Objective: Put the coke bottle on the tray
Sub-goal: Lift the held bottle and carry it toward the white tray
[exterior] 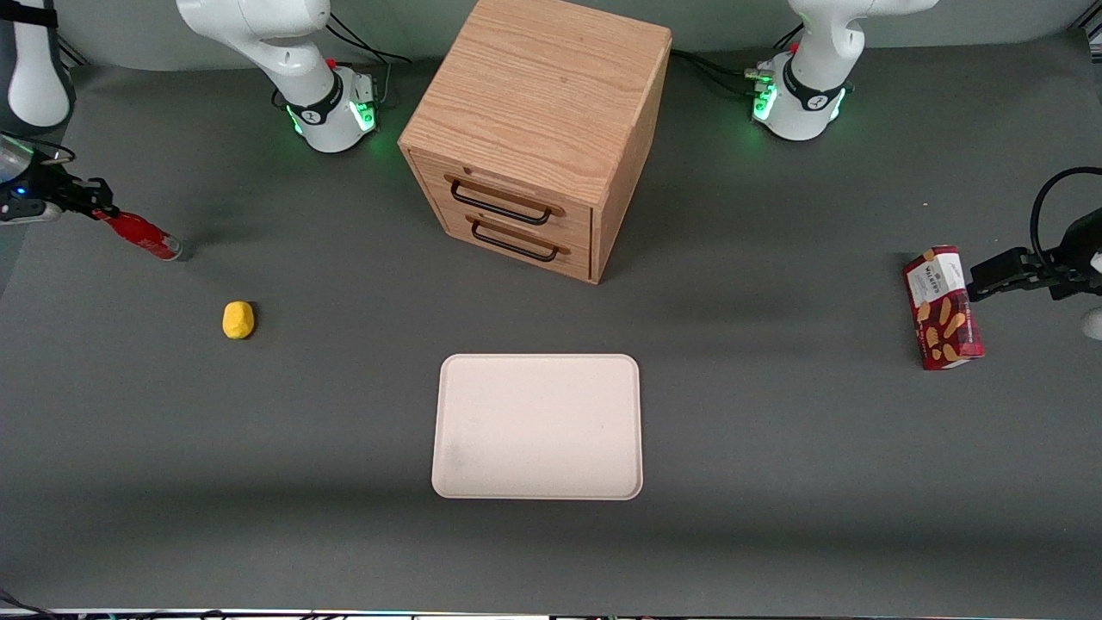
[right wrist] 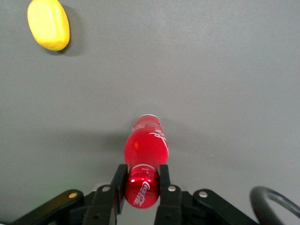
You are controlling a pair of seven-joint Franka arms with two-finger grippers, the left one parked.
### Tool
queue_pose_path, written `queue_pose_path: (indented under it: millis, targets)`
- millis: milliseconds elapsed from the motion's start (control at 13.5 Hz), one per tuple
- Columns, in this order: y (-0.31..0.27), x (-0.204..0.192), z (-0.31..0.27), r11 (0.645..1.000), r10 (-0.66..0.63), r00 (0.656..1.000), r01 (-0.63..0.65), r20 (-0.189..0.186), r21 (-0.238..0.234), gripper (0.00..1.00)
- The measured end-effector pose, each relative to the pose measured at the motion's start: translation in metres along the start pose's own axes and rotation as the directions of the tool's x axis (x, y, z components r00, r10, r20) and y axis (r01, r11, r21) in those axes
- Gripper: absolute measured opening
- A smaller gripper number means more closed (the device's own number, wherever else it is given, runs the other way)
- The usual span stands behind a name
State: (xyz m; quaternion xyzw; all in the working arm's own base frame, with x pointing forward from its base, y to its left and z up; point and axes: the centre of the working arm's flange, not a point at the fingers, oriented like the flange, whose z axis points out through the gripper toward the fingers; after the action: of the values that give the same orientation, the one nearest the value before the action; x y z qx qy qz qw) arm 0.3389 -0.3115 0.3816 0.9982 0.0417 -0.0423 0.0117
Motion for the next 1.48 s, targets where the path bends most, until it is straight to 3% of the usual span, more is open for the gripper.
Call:
queue_pose_path:
  millis: [443,887,1108,1256,1478]
  targets:
    - [-0.013,0.031,-0.165,0.999,-0.039,0.998,0.040,0.053,-0.007,0.31]
    - [-0.011,0.008,-0.282,1.000,-0.002,1.000,0.002,0.009,-0.009,0.31]
    - [-0.016,0.011,-0.313,1.000,0.000,1.000,0.000,-0.022,-0.004,0.31]
    - [-0.027,0.031,-0.318,0.999,-0.024,0.999,0.025,-0.030,0.022,0.31]
    - [-0.078,0.101,-0.317,0.991,-0.127,0.991,0.128,-0.027,0.046,0.31]
